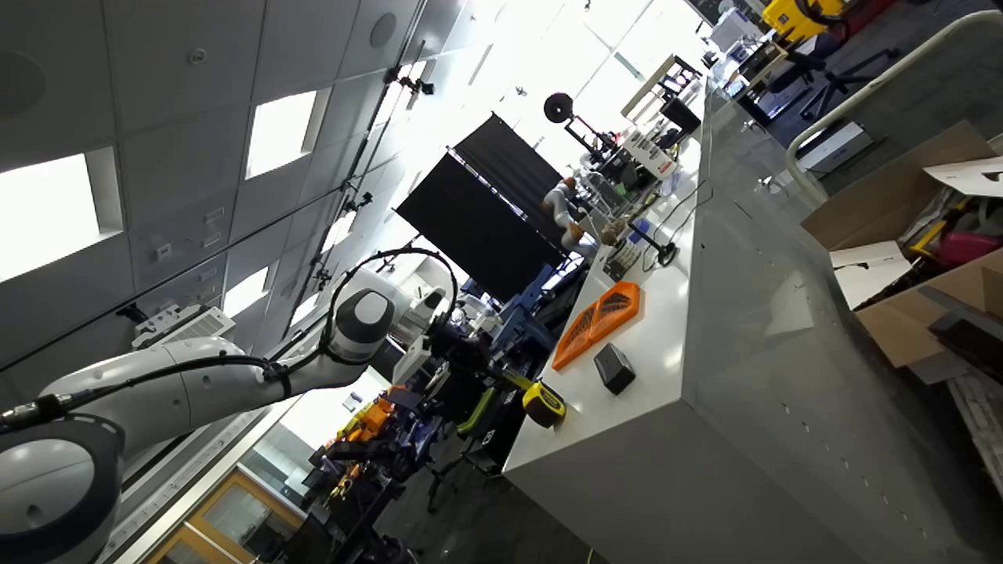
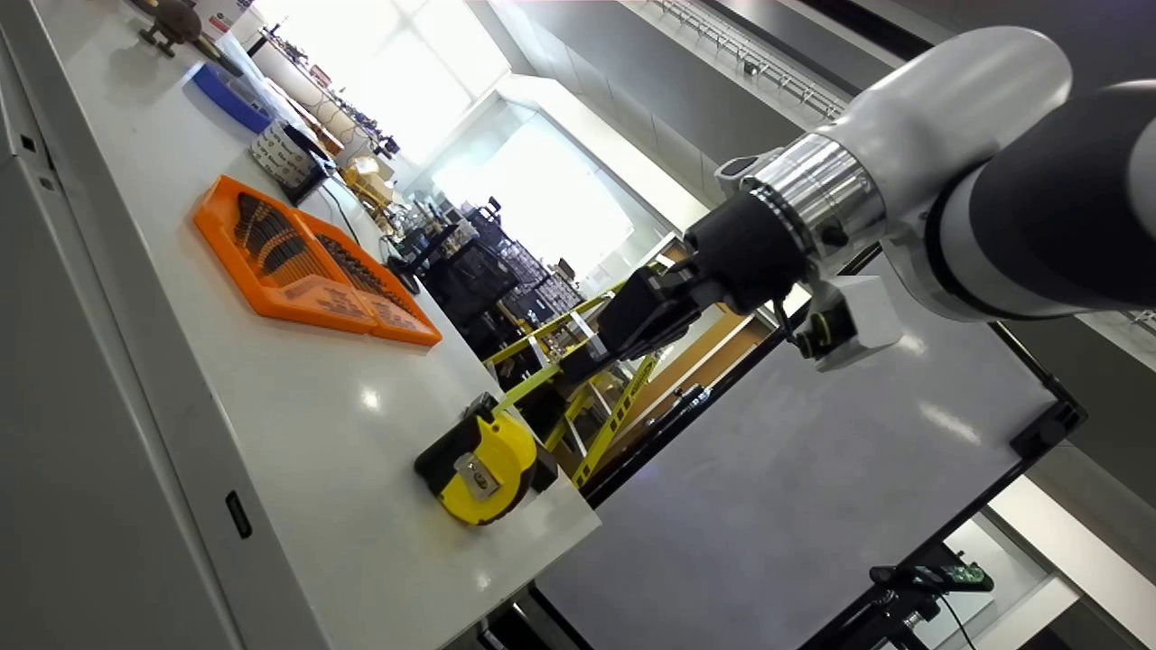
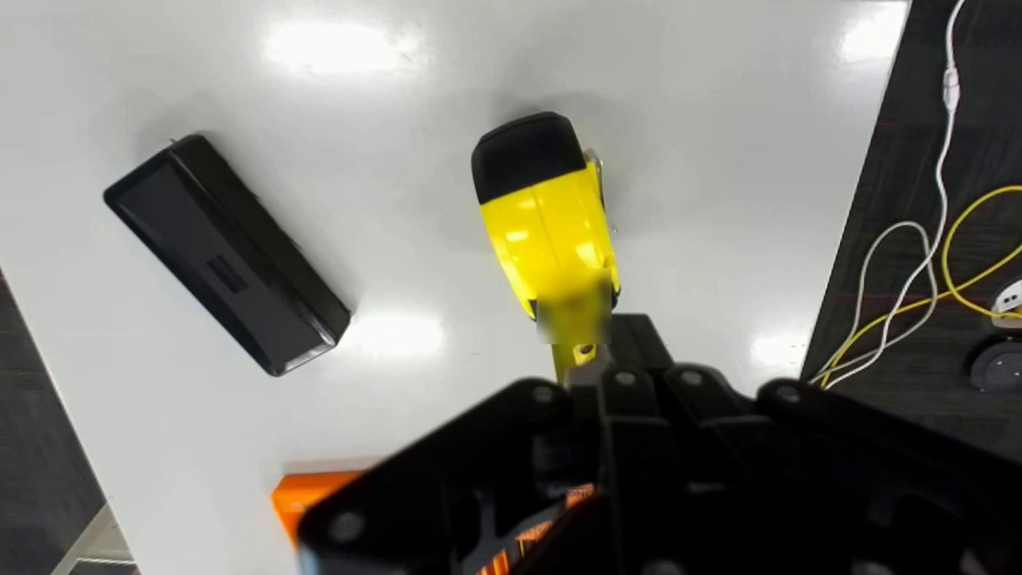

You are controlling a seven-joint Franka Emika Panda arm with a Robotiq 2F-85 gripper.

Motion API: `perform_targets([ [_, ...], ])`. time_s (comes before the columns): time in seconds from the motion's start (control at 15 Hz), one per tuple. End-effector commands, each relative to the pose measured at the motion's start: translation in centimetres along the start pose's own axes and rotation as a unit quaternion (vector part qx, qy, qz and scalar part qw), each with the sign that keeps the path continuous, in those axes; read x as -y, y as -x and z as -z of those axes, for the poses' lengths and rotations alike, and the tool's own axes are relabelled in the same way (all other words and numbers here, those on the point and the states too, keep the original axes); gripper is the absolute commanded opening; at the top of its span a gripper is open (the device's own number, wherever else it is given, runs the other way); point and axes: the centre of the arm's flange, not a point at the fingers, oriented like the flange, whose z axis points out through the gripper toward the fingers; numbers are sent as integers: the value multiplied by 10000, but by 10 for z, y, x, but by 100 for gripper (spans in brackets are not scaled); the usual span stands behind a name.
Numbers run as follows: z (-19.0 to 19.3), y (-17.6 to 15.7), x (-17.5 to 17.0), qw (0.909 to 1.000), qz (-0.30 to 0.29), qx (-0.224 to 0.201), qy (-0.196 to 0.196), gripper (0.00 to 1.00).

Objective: Push the measuring tape back in the case holder

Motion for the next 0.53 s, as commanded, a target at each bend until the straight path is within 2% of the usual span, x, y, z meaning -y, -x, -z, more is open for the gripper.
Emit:
perform_targets([
  [0.0, -9, 6, -2, 9999, 71, -73, -95, 0],
  [0.47, -27, 8, -1, 9997, 94, -168, -130, 0],
])
